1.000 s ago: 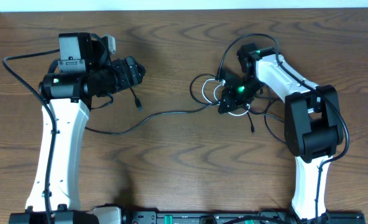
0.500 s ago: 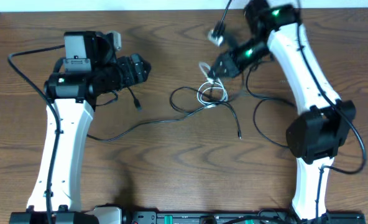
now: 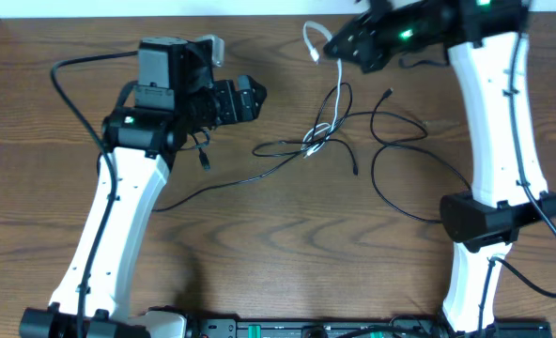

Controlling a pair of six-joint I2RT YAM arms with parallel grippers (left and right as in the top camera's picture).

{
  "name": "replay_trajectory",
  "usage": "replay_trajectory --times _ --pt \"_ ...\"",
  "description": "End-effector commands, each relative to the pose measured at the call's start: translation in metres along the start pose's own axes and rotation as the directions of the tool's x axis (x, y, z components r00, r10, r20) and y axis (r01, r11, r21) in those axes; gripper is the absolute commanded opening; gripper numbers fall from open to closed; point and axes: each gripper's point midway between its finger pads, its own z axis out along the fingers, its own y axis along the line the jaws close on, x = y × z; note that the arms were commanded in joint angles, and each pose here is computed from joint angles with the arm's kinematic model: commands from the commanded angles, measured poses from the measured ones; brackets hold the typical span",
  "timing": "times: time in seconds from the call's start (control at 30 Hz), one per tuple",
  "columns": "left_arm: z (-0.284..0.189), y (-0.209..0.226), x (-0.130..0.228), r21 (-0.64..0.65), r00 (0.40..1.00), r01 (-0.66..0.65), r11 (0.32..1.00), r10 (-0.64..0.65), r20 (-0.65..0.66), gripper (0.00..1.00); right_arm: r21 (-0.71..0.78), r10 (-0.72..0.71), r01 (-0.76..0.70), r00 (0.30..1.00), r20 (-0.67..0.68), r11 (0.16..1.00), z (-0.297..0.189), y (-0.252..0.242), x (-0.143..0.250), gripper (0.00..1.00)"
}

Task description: Untangle cables

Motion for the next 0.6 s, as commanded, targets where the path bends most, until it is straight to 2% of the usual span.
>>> replay_trajectory --times 0.0,0.13,0.27,0.37,0.57 --pt "0.021 -0.001 0.011 0.011 0.998 0.0 1.0 0.001 -0.062 0.91 0.053 0.058 -0.065 0.991 0.124 0.996 -0.045 0.003 -0.023 0.01" --pt "0.043 -0.017 0.033 0.088 0.981 -0.12 0.989 0.132 -0.144 0.91 0.128 0.128 -0.152 0.976 0.178 0.98 -0.072 -0.013 -0.026 0.01" --pt "0.067 -0.044 0.059 0.217 0.937 -0.242 0.946 0.286 -0.202 0.9 0.134 0.202 -0.221 0.969 0.143 0.966 -0.074 -0.023 -0.011 0.01" --pt "0.084 -0.065 0.073 0.299 0.909 -0.297 0.907 0.364 -0.203 0.88 0.13 0.212 -0.225 0.972 0.103 0.966 -0.069 -0.024 -0.001 0.01" --pt "0.117 -0.099 0.092 0.375 0.875 -0.365 0.852 0.451 -0.175 0.86 0.13 0.233 -0.242 0.969 0.081 0.962 -0.065 -0.027 0.005 0.01"
